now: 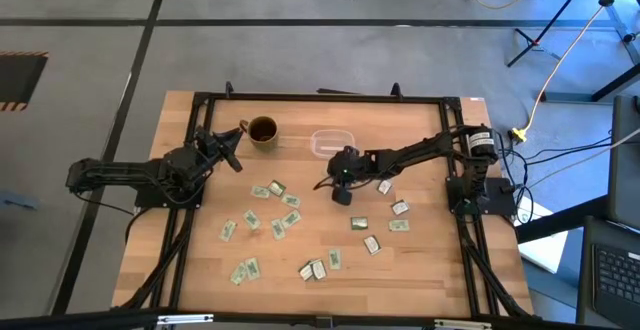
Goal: Pick and place Stevia / Truvia into bins
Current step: Put the stevia packet into the transparent container
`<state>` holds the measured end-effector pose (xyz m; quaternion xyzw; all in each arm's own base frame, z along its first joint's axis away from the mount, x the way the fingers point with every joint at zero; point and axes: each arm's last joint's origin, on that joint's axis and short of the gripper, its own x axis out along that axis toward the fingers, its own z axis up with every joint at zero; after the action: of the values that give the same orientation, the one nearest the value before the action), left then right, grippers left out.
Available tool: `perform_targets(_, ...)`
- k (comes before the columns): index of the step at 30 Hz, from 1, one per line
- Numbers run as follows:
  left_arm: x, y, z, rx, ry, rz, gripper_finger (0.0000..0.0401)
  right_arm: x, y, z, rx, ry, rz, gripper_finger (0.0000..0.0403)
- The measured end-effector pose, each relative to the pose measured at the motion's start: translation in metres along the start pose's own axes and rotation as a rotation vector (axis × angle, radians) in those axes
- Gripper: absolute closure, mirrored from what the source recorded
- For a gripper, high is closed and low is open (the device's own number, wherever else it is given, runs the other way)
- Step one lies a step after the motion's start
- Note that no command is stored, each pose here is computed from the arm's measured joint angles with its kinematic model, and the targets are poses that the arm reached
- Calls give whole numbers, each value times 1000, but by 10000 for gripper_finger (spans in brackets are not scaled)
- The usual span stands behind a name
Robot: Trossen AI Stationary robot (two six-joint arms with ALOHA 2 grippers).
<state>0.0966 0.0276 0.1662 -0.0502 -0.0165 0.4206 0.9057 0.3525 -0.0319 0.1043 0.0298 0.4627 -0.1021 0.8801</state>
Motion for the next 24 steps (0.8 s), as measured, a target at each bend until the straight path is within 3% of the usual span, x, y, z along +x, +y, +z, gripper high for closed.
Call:
perform_targets(15, 0, 0, 0, 0, 0, 0, 343, 0, 0, -1, -6, 10, 3, 353)
perform_targets(24, 0, 0, 0, 0, 0, 0, 343, 0, 0, -1, -10, 11, 3, 374)
